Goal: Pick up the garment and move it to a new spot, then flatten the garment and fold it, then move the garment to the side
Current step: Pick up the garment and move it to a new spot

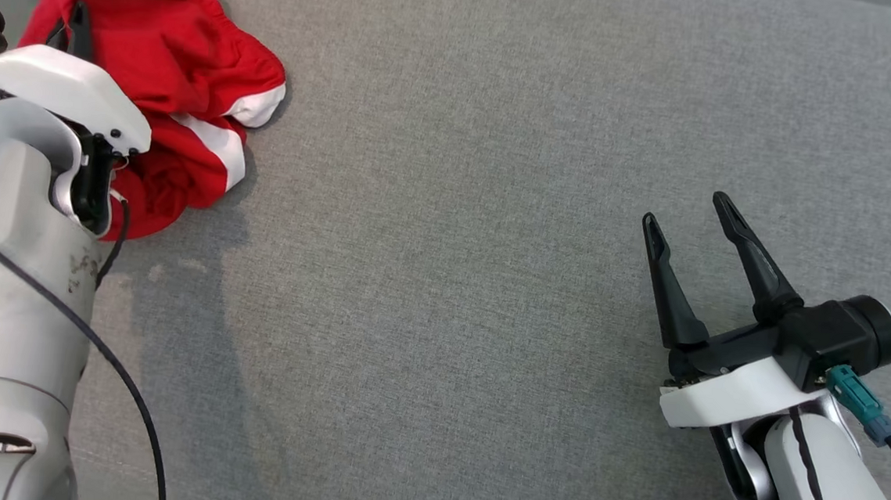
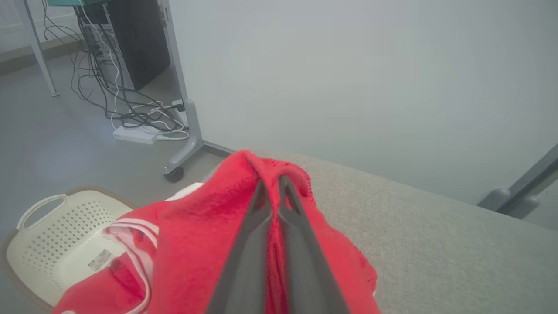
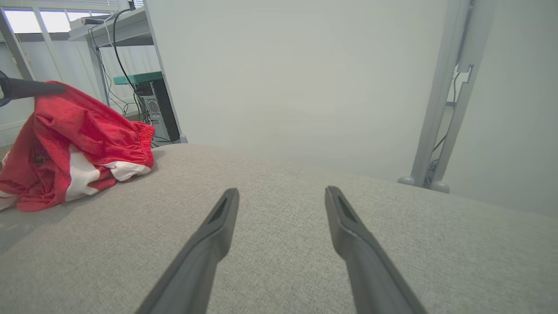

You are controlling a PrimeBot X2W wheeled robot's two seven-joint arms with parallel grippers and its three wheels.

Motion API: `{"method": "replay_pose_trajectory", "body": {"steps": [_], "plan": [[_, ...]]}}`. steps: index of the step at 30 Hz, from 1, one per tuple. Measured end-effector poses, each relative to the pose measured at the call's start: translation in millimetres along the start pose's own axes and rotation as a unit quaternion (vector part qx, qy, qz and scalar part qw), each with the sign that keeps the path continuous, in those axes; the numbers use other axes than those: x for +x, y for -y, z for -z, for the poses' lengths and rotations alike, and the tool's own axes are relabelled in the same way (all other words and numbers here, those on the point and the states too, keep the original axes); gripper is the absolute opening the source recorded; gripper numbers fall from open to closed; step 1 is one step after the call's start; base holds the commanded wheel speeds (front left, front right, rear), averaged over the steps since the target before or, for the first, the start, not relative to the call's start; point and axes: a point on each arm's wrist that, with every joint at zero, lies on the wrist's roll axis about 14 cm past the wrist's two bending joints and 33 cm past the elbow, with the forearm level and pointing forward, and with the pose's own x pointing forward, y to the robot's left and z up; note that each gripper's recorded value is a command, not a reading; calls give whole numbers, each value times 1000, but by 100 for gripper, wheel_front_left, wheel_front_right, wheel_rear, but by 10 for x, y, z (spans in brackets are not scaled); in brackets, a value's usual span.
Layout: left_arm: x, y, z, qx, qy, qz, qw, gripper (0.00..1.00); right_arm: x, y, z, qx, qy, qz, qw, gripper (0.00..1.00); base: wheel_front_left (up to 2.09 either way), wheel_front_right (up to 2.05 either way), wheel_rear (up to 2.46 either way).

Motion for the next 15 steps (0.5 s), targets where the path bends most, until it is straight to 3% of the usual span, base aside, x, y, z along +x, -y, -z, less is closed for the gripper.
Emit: {"method": "replay_pose_trajectory", "body": {"steps": [8,15], "plan": [[-183,242,-438,-10,114,56,992,0,-115,-6,-219,0,18,19,1000,100,0,0,0],[-429,628,-902,-1,203,120,972,0,-296,88,-401,-9,31,51,998,100,0,0,0]]}}
